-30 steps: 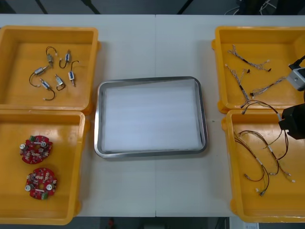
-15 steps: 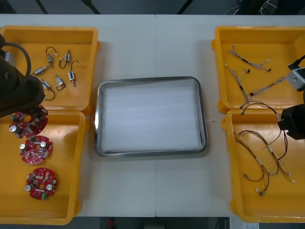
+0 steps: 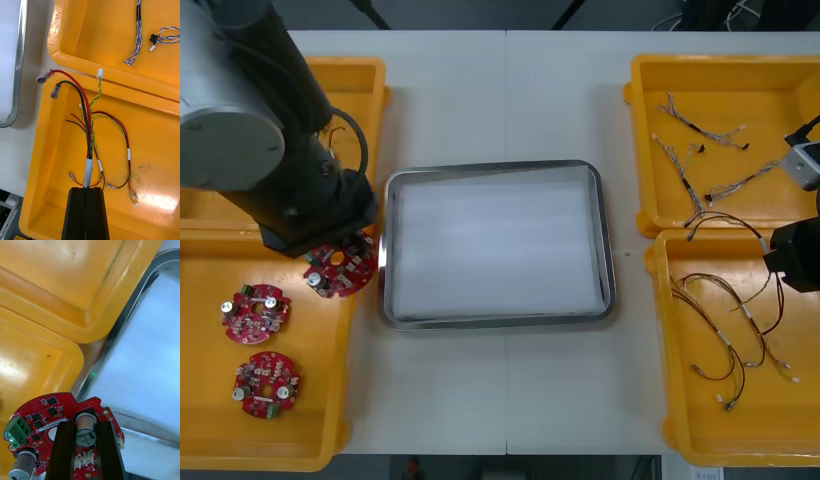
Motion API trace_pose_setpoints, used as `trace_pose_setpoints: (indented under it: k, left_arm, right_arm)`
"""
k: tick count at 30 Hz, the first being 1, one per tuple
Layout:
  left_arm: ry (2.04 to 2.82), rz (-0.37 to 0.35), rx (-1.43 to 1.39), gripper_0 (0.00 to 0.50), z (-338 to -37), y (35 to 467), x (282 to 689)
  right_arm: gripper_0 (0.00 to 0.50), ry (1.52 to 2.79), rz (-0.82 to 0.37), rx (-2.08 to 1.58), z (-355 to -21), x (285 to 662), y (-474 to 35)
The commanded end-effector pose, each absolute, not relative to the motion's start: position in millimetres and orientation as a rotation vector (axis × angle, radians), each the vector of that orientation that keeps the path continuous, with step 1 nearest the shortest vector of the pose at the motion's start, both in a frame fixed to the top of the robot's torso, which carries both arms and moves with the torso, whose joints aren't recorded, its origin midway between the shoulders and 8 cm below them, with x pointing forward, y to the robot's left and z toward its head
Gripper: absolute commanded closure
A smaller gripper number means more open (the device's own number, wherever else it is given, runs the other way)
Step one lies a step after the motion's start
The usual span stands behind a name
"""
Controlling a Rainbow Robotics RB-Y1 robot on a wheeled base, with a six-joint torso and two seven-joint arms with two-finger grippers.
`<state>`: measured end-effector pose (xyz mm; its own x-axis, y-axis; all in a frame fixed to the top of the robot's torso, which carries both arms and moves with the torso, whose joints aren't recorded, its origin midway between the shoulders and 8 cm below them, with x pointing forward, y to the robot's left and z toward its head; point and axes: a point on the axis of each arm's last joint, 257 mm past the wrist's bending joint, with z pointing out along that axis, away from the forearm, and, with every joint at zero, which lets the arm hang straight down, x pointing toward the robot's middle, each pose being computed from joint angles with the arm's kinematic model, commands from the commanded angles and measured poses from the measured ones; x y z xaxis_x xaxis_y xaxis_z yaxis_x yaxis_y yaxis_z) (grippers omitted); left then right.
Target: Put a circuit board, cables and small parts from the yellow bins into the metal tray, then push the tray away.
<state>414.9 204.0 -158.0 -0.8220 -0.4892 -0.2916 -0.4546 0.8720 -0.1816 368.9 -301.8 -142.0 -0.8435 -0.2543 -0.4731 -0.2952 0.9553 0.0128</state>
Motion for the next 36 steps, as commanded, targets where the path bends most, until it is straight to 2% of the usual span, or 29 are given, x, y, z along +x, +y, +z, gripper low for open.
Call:
trace_pose_setpoints:
  k: [1,5,8,12,17,36]
  left_arm:
    - [2.675,-0.175,-0.654,0.500,-159,157,420]
    - [2.626,-0.176,-0.646,0.500,-169,131,424]
    - [2.618,-0.164,-0.631,0.500,-177,119,425]
    - [2.635,-0.197,-0.644,0.500,-187,102,427]
    - [2.589,-0.202,-0.652,0.500,-200,83,442]
    - [2.556,-0.177,-0.717,0.500,-219,82,471]
  right_arm:
    - [0.500,2.582,0.087,-0.473,-133,372,-294]
    - [0.500,2.582,0.087,-0.473,-133,372,-294]
    - [0.500,2.582,0.087,-0.473,-133,372,-294]
    - [0.500,2.582,0.087,-0.473,-133,372,-294]
    - [0.500,2.582,0.087,-0.473,-133,372,-294]
    - [0.500,2.582,0.087,-0.473,-133,372,-294]
